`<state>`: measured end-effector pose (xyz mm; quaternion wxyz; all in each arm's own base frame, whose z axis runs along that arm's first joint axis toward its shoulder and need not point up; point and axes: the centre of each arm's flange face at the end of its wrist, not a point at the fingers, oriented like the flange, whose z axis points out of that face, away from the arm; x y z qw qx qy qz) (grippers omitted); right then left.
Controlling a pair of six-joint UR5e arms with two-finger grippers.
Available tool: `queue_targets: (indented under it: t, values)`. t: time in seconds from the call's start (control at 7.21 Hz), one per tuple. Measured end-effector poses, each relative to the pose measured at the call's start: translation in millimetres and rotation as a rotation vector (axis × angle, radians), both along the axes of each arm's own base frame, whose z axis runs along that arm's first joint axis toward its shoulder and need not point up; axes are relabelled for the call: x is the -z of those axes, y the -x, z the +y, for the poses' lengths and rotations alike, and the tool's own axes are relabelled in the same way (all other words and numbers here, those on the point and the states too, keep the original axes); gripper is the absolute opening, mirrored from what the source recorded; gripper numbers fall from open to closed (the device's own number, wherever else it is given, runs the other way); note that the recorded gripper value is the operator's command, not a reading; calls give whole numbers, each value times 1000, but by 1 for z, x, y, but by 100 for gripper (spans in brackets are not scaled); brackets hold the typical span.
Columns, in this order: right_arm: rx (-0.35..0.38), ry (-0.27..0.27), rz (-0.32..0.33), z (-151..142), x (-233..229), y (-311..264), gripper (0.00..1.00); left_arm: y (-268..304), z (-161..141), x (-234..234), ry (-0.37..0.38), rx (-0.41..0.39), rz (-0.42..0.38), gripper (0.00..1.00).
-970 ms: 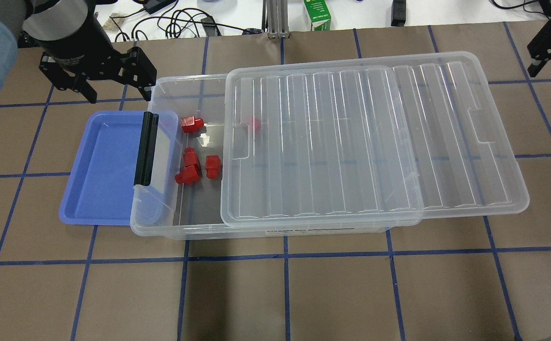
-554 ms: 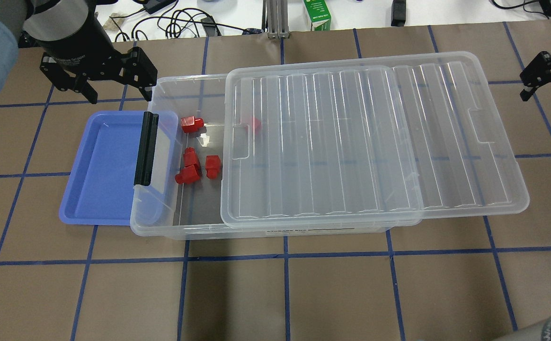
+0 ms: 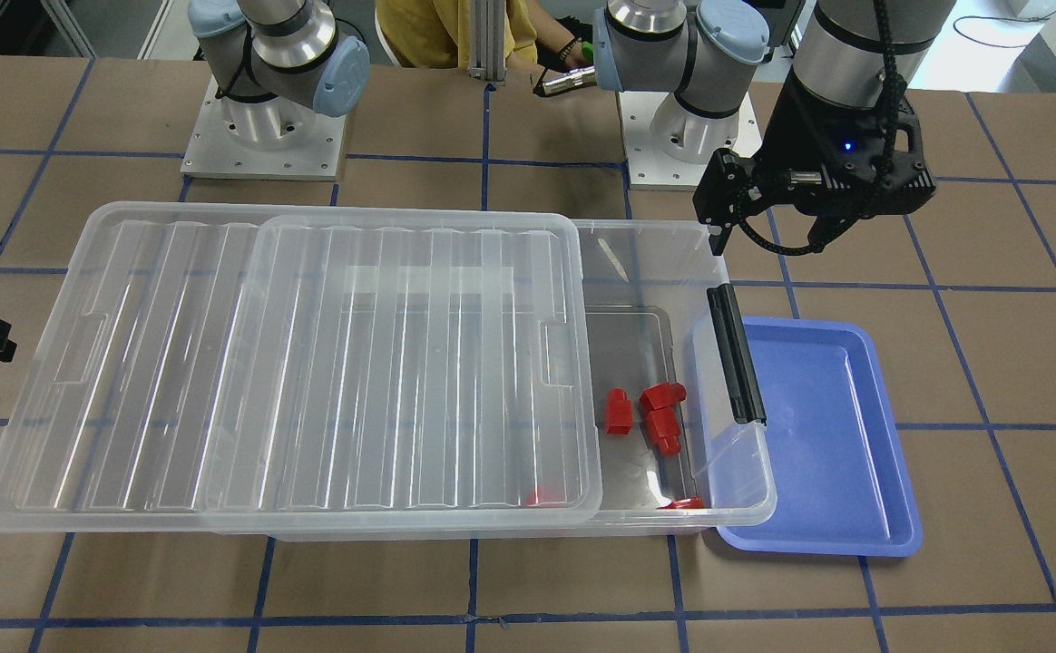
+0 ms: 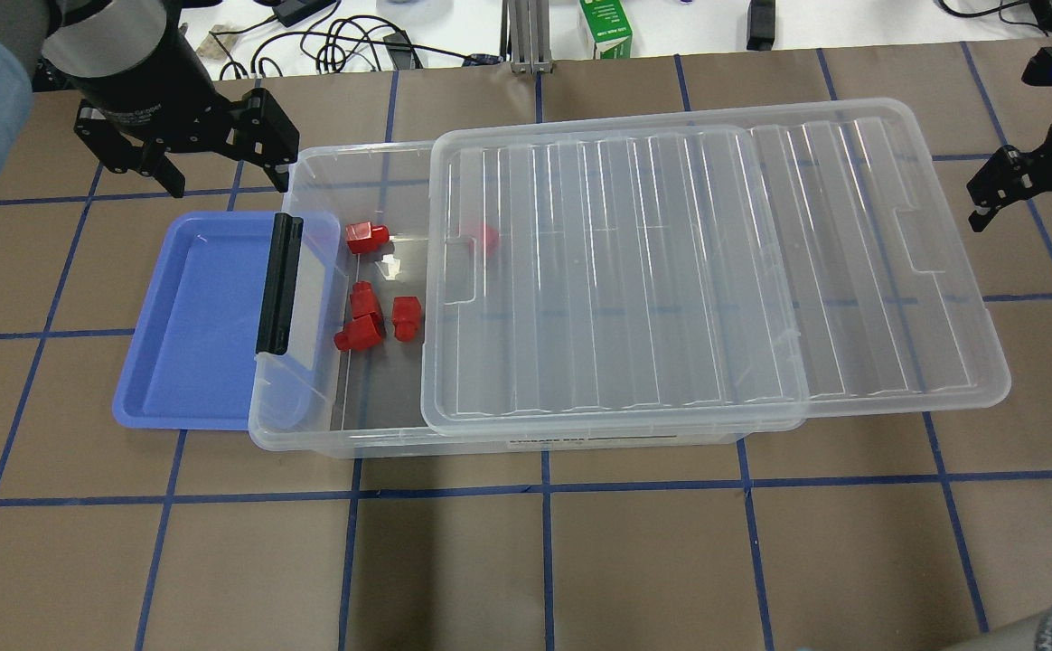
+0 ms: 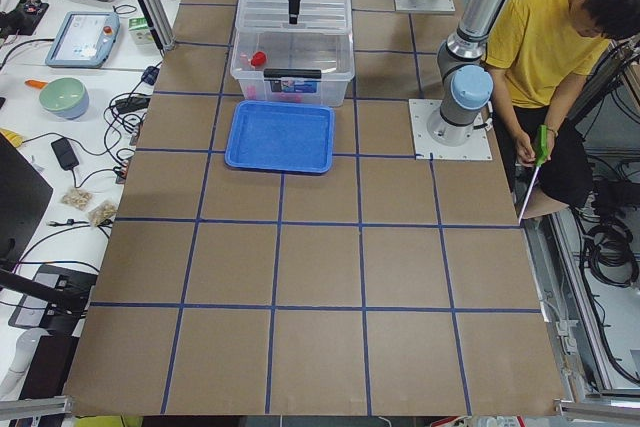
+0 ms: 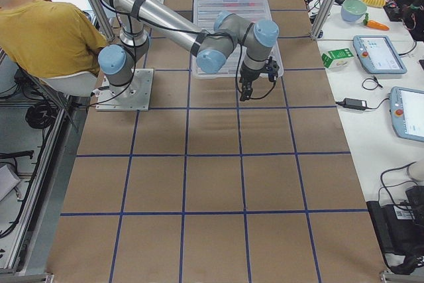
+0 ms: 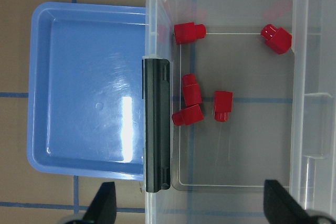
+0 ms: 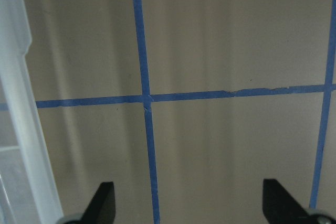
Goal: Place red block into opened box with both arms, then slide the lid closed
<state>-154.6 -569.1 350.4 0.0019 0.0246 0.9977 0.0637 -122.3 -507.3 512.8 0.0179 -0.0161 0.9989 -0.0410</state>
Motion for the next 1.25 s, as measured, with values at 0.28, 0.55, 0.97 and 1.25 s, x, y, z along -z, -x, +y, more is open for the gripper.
queue_targets:
  t: [0.28, 0.55, 0.97, 1.25]
  values:
    - [2, -5, -10, 2, 4, -8, 100, 0, 0, 0, 0, 0, 0, 100]
    - [8, -1, -5, 0, 1, -29, 100, 0, 0, 0, 1, -1, 1, 100]
    - [22, -9, 0, 3, 3, -74, 100, -1, 0, 0, 1, -2, 3, 100]
    - [28, -8, 8, 1, 3, -103, 100, 0, 0, 0, 1, -2, 3, 100]
